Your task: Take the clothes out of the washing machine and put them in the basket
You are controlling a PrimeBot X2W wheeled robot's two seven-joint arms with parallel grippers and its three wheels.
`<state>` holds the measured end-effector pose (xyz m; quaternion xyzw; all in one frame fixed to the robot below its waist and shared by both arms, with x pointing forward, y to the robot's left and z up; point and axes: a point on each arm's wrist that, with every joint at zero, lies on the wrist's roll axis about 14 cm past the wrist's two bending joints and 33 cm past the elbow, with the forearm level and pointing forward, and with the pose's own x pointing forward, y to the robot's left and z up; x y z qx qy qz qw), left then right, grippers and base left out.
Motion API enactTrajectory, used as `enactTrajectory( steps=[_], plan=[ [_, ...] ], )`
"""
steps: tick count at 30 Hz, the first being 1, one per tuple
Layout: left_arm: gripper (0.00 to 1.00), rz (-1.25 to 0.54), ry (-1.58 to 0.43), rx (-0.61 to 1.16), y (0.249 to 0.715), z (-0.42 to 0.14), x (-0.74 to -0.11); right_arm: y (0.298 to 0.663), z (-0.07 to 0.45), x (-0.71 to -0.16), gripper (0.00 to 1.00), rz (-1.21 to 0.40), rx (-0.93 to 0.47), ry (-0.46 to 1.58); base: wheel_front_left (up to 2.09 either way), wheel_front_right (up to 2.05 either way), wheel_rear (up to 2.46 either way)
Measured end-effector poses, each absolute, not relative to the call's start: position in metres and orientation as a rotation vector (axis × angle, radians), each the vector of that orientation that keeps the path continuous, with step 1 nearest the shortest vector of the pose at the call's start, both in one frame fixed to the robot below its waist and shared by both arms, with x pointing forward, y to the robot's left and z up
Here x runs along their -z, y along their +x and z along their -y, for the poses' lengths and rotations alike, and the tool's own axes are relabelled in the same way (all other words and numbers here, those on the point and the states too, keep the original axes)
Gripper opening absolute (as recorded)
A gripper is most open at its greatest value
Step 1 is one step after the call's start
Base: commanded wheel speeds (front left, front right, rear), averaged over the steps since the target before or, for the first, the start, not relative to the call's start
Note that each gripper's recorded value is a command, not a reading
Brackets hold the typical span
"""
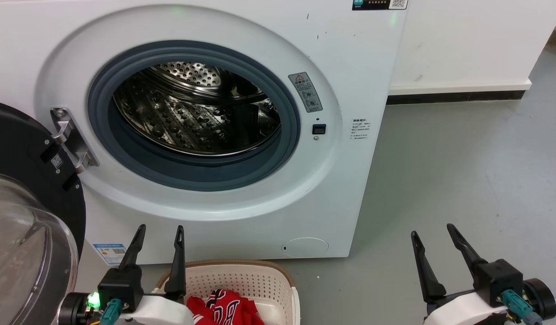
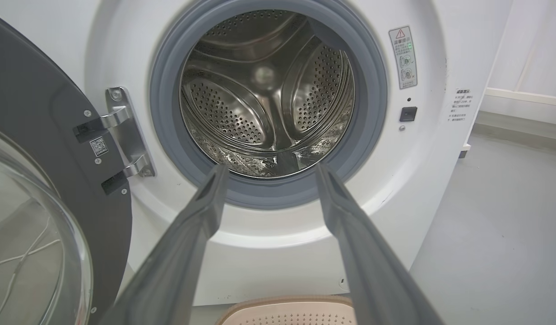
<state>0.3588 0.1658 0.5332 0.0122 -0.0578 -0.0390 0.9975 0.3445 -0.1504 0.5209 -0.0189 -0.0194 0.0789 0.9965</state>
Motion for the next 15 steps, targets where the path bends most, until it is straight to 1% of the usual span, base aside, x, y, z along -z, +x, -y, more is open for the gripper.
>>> enactTrajectory(
  steps=[14,15],
  plan=[
    [1.0,0.114,0.017,0.069,0.3586,-0.1676,-0.5333,0.3444,0.1492,-0.5217,1.0,0.041,-0.162,-0.039,0.0,0.0,0.0],
    [0.0,0.112,0.015,0.069,0.3586,-0.1678,-0.5327,0.3445,0.149,-0.5211,0.0,0.039,-0.162,-0.039,0.0,0.0,0.0]
  ],
)
